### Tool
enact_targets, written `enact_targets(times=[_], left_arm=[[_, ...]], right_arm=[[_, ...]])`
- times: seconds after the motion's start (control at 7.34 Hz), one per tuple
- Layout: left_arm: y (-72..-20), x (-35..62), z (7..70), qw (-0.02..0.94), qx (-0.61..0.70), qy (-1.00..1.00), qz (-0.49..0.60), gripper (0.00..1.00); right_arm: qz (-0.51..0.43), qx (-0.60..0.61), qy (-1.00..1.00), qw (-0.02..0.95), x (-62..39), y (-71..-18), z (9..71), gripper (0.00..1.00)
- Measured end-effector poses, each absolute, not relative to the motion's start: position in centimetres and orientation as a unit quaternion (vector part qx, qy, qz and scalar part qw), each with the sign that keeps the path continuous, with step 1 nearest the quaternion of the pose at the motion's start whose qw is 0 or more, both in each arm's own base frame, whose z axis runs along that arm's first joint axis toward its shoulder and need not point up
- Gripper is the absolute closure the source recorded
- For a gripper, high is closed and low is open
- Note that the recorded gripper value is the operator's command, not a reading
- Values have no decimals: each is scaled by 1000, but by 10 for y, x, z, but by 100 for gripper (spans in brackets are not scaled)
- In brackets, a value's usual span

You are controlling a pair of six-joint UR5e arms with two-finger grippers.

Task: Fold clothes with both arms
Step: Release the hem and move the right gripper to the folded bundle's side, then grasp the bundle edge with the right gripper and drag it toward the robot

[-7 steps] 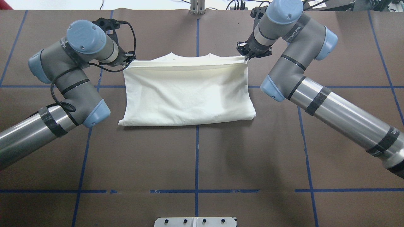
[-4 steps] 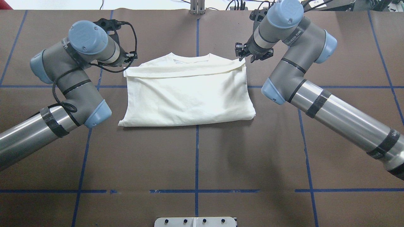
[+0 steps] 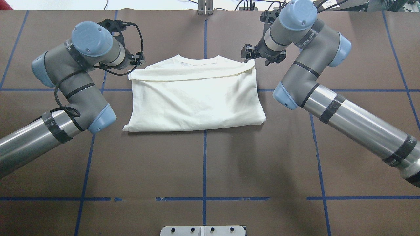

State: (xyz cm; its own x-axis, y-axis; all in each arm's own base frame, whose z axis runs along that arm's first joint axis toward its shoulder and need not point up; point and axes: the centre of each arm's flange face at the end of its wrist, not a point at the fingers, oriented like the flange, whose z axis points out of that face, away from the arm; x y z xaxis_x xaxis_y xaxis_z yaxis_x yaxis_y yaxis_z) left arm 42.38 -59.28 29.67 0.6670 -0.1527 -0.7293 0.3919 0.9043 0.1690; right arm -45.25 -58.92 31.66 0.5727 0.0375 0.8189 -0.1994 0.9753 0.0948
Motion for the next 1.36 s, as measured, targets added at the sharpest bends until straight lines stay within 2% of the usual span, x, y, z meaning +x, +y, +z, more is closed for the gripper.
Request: enact_targets(times=[0.27, 0.41, 0.54, 0.68, 1.09, 1.36], left_arm=[[-584, 416, 278, 898, 159, 382, -150, 0], [-582, 415, 276, 897, 159, 383, -150, 0], [-580, 416, 274, 897, 159, 385, -149, 0], [-577, 417, 272, 896, 160, 387, -148, 0], [-574, 416, 267, 894, 162, 391, -146, 0], [-573, 417, 266, 894, 161, 392, -145, 0]], right_arm=[[64, 68, -461, 882, -464, -528, 332, 1], [65, 59, -459, 884, -472, -505, 340, 21], [63, 51, -456, 886, -480, -490, 347, 68], [61, 47, -455, 887, -484, -483, 350, 100], [53, 40, -461, 885, -483, -475, 348, 100], [36, 33, -469, 882, -473, -444, 352, 100]])
